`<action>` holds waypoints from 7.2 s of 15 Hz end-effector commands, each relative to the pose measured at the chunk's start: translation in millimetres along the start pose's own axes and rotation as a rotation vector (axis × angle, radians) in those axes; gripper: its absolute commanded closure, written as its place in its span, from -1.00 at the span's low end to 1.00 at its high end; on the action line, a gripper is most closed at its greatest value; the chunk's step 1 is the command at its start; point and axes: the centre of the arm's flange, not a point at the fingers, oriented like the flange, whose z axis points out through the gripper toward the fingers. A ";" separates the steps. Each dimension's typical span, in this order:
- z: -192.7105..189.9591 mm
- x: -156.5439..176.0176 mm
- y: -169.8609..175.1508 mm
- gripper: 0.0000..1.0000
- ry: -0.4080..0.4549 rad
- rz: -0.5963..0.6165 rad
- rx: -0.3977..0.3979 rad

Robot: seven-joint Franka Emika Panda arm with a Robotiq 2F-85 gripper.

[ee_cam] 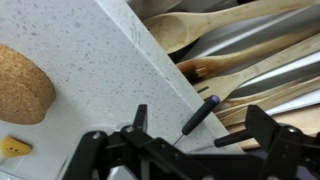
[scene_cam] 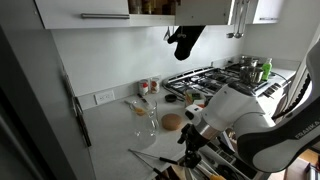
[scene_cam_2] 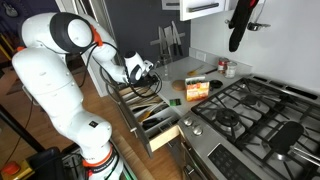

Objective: Pick up the two black utensils on the left and put them on the glass jar

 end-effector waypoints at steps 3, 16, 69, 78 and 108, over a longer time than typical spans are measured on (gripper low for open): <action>20.2 16.6 7.2 -1.00 0.003 0.058 -0.079; 5.1 13.0 23.8 -1.00 0.017 0.054 -0.060; -67.4 13.8 -18.2 0.93 -0.265 -0.155 0.023; -84.6 34.2 -20.7 0.70 -0.232 -0.216 -0.010; -142.9 147.3 89.1 0.93 -0.104 -0.198 -0.297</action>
